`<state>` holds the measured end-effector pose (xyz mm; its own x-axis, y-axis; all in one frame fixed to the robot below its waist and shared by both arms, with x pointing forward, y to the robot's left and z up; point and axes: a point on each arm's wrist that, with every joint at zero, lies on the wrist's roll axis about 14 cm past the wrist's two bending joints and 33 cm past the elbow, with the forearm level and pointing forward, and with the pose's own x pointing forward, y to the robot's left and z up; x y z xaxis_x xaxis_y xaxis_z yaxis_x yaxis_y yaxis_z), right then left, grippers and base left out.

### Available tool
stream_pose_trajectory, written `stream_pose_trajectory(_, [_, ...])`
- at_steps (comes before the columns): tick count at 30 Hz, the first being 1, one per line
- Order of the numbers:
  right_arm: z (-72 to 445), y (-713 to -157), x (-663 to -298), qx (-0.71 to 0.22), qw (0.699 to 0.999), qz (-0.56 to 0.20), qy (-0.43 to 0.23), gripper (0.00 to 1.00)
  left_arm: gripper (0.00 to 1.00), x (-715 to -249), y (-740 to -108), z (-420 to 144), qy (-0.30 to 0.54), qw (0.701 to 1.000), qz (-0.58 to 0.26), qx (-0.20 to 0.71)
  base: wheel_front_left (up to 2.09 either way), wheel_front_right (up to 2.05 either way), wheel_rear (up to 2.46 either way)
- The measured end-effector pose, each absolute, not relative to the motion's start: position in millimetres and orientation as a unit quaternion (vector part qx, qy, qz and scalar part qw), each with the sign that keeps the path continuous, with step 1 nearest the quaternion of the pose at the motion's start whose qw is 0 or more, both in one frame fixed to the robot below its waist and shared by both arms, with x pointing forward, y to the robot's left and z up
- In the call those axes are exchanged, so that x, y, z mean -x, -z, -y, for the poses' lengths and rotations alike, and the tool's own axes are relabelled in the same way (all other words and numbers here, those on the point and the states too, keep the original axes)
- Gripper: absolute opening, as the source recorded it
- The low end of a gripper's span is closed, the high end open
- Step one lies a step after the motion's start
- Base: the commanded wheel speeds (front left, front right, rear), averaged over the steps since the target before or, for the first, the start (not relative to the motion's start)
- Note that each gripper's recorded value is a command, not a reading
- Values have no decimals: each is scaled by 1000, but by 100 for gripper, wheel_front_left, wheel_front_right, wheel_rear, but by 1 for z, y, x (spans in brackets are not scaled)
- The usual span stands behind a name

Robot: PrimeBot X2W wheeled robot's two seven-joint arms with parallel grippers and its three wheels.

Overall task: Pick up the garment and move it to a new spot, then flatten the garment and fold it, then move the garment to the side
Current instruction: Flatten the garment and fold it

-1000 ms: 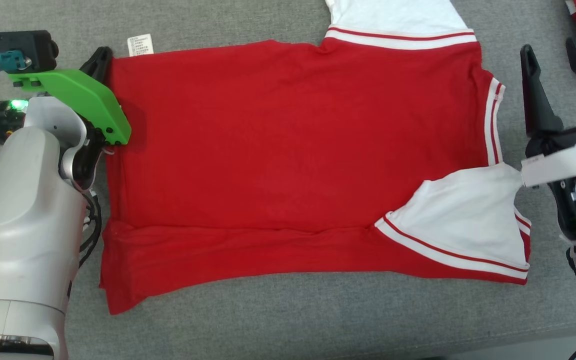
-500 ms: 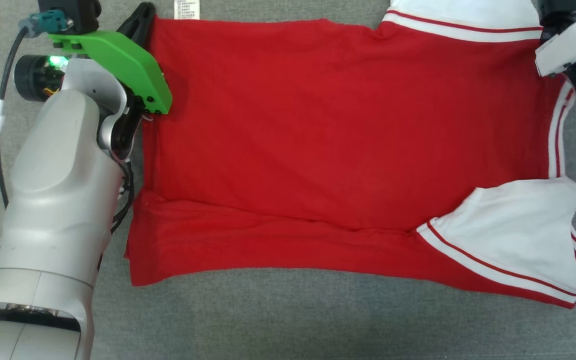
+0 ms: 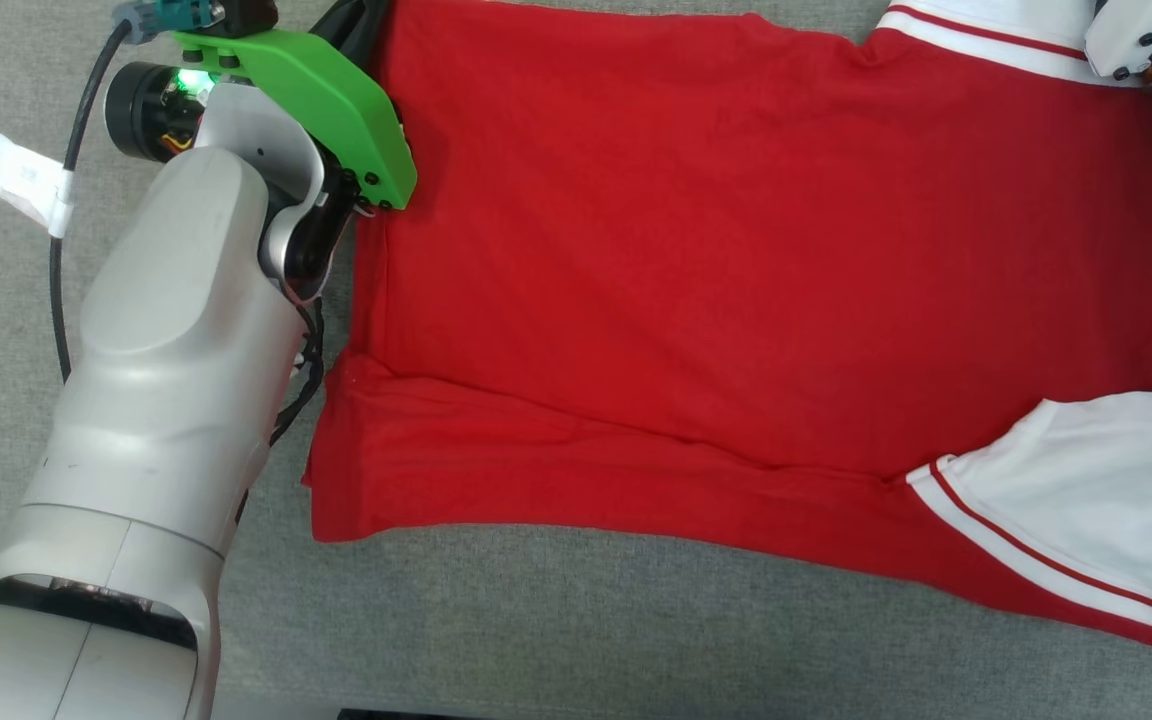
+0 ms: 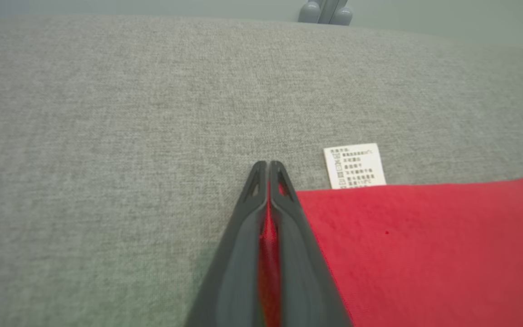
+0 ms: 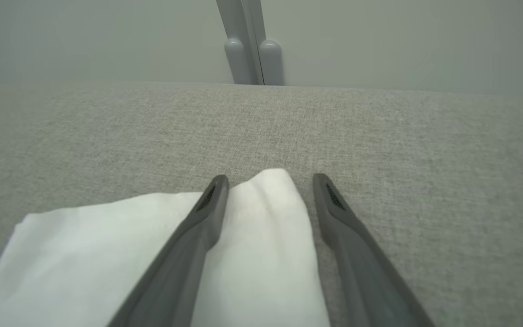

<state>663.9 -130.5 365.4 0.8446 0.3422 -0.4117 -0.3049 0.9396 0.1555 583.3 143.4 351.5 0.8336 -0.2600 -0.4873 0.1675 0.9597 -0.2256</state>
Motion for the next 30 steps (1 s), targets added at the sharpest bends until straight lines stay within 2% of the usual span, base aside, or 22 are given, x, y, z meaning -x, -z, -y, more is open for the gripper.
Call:
stream_pose_trajectory(1, [129, -367, -663, -45, 958, -226, -171, 0, 0, -583, -353, -144, 112, 954, -265, 88, 0, 0, 0])
stream_pose_trajectory(4, [127, -376, -661, -44, 959, -218, -179, 0, 0, -584, -361, -146, 110, 957, -252, 89, 0, 0, 0])
stream_pose_trajectory(10, [143, -423, -662, -50, 974, -132, -175, 0, 0, -593, -393, -155, 105, 970, -201, 91, 0, 0, 0])
stream_pose_trajectory(17, [156, -470, -641, -73, 980, -53, -178, 0, 0, -591, -425, -154, 115, 976, -153, 100, 0, 0, 0])
stream_pose_trajectory(23, [160, -485, -600, -90, 976, -28, -197, 0, 0, -564, -425, -149, 116, 977, -135, 118, 0, 0, 0])
stream_pose_trajectory(30, [165, -475, -526, -147, 970, -36, -191, 0, 0, -516, -410, -154, 82, 976, -137, 151, 0, 0, 0])
